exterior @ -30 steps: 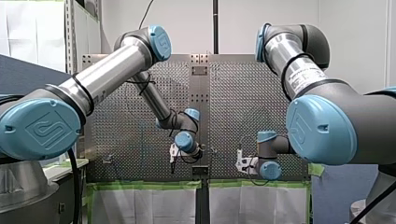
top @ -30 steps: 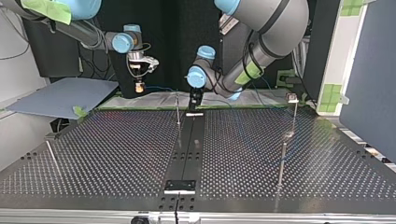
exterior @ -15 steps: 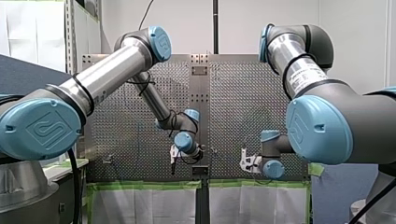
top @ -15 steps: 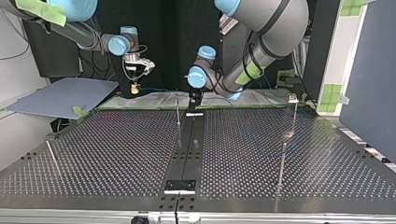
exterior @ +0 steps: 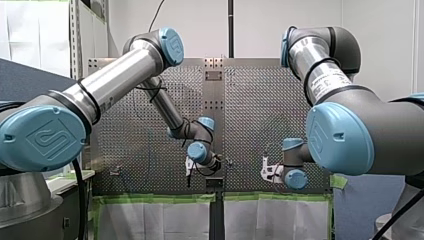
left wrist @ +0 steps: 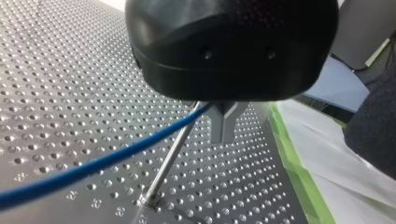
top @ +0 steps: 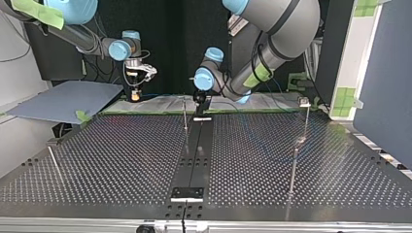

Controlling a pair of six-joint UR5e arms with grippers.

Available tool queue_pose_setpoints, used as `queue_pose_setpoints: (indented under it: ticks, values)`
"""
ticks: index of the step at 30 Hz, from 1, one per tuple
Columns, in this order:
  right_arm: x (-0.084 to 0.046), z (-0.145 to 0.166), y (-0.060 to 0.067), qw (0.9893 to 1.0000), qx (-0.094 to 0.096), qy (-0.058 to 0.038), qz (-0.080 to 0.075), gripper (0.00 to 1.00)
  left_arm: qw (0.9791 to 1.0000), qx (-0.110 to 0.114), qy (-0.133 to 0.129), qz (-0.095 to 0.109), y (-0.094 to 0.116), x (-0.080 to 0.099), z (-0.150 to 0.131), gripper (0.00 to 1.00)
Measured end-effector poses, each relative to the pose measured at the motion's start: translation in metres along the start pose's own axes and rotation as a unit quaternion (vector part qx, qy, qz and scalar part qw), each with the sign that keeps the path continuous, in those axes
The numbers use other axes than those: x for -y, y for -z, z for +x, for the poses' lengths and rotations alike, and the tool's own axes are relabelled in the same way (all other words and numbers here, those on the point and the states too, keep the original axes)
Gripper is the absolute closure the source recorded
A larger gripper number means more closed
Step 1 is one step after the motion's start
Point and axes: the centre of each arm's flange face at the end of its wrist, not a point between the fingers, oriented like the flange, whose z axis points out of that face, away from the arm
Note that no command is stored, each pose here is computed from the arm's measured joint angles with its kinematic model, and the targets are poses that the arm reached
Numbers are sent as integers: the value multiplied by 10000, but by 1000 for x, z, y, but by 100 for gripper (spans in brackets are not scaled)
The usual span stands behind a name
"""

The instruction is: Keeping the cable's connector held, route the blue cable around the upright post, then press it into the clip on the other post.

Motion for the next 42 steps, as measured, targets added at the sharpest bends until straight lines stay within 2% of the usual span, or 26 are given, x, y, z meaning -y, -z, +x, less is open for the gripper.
queue_pose_setpoints:
  ticks: [8,14,20,25,28,31,42]
  values:
    - [-4,-1,-2,10000,-5,13,-38,100,9996,-35,209,165,1,6,2,100]
    - [-8,-6,-4,10000,24,-7,-68,100,9992,-33,362,194,0,4,1,100]
    - [-10,-13,-5,9999,69,-13,-86,100,9988,-5,415,273,-2,5,1,100]
    - [-10,-30,-6,9995,285,23,-97,100,9983,1,497,296,-3,4,4,100]
    - [-11,-36,-5,9990,419,80,-106,100,9983,-88,507,275,-6,1,16,100]
    - [-11,-37,-5,9988,469,95,-111,100,9985,-166,454,248,-6,-2,23,100]
    - [-11,-33,-13,9990,431,113,-105,100,9981,-87,517,330,-10,-4,21,100]
